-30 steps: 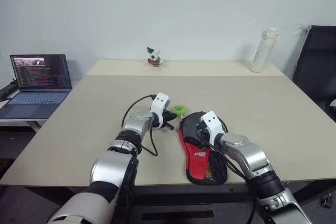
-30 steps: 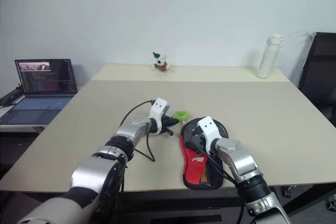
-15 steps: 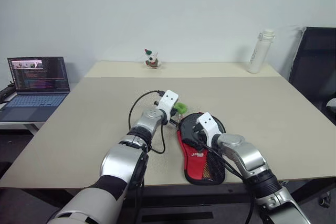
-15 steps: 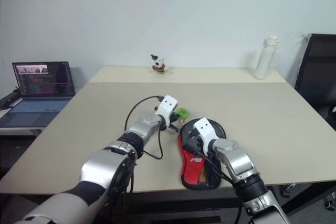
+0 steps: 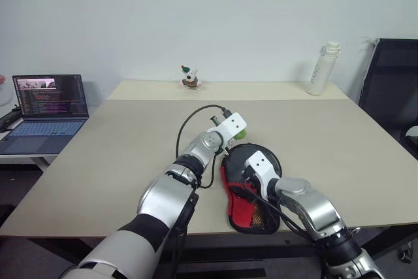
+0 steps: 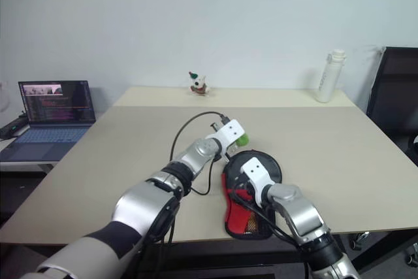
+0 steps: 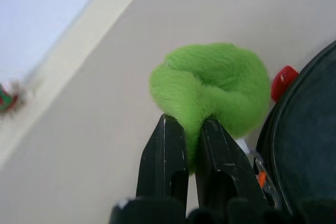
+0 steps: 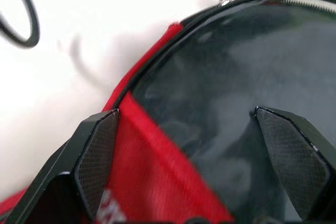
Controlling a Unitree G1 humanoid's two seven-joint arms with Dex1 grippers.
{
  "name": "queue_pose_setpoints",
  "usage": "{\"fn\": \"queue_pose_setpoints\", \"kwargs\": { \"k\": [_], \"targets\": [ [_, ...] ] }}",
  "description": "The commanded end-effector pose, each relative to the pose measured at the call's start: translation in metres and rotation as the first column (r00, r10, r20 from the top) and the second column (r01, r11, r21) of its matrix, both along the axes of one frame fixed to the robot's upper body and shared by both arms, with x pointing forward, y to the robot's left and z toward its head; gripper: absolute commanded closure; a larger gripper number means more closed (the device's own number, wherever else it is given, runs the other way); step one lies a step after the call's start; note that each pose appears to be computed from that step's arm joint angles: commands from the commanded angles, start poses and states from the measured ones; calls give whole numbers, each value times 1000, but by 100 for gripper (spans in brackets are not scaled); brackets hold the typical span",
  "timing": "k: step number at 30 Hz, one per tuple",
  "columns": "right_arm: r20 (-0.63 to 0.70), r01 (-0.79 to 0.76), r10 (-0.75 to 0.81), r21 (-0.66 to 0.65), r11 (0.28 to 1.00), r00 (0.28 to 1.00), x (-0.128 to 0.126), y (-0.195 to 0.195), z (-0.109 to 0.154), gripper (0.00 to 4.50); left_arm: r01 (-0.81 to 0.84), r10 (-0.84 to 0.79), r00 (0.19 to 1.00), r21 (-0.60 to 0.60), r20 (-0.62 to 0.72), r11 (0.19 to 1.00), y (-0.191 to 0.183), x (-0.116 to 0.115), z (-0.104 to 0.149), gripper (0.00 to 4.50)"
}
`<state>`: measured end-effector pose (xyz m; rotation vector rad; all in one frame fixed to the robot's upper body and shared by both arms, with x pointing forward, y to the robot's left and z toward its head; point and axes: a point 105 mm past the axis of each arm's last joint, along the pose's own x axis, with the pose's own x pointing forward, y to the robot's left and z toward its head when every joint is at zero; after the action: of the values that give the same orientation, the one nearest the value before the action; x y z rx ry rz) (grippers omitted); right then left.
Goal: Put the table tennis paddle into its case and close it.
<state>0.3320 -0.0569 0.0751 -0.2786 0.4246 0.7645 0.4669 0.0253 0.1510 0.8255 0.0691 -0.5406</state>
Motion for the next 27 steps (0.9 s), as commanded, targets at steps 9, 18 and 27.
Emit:
{"fn": "queue_pose_setpoints", "kwargs": {
  "k": [9, 18, 27],
  "targets": [
    [-350, 9, -44, -100, 995, 936, -67, -4, -81, 0, 89, -132, 956, 170, 262, 981, -39, -2, 55, 449],
    [-381, 45, -77, -92, 995, 921, -89, -3, -85, 0, 75, -174, 918, 276, 355, 958, -46, -3, 73, 449],
    [-395, 90, -114, -78, 993, 912, -101, 2, -86, 0, 55, -277, 850, 446, 448, 893, -60, -8, 81, 449]
  ]
}}
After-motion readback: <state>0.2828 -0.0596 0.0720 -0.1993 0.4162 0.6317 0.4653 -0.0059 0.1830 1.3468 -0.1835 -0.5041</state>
